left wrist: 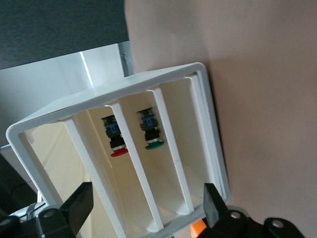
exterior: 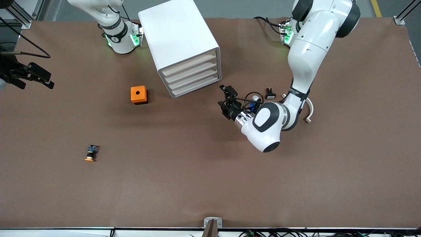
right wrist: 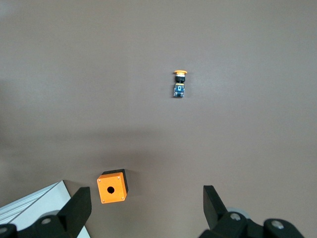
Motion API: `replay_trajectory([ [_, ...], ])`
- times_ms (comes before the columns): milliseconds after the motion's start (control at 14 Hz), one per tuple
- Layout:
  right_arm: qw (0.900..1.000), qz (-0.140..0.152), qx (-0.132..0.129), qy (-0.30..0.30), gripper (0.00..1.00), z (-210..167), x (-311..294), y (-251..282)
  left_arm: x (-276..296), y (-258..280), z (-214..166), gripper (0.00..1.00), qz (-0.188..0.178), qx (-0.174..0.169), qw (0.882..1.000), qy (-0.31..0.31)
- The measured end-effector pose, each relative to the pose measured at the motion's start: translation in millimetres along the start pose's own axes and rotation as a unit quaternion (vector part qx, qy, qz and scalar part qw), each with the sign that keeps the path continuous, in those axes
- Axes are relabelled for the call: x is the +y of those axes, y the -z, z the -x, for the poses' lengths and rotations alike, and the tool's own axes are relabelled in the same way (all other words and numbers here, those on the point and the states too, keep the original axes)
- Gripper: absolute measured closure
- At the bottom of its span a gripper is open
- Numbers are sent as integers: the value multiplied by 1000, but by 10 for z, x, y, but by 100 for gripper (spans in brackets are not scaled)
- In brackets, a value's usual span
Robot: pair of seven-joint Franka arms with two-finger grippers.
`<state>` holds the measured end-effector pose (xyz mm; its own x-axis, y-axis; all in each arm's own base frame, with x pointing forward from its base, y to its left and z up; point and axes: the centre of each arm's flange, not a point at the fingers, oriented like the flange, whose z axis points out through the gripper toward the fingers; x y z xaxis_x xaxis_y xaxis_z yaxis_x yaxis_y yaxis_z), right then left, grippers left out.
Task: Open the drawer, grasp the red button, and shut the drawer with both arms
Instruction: 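Lower the left gripper to the handle of the cabinet drawer, then grasp the drawer handle with the left gripper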
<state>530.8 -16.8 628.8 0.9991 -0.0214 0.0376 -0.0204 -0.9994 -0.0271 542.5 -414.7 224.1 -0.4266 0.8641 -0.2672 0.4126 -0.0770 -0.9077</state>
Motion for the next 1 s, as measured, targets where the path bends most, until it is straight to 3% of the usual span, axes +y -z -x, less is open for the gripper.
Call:
replay_trajectory([
  [143,1000,0,0,0,0,0,0,0,-25,-193,57,19,-21,5,1000,12],
  [502,1000,0,0,0,0,0,0,0,70,-577,56,41,-50,16,997,59],
  [1003,1000,0,9,-2,0,-8,20,82,82,-1080,-30,47,-96,46,990,97],
])
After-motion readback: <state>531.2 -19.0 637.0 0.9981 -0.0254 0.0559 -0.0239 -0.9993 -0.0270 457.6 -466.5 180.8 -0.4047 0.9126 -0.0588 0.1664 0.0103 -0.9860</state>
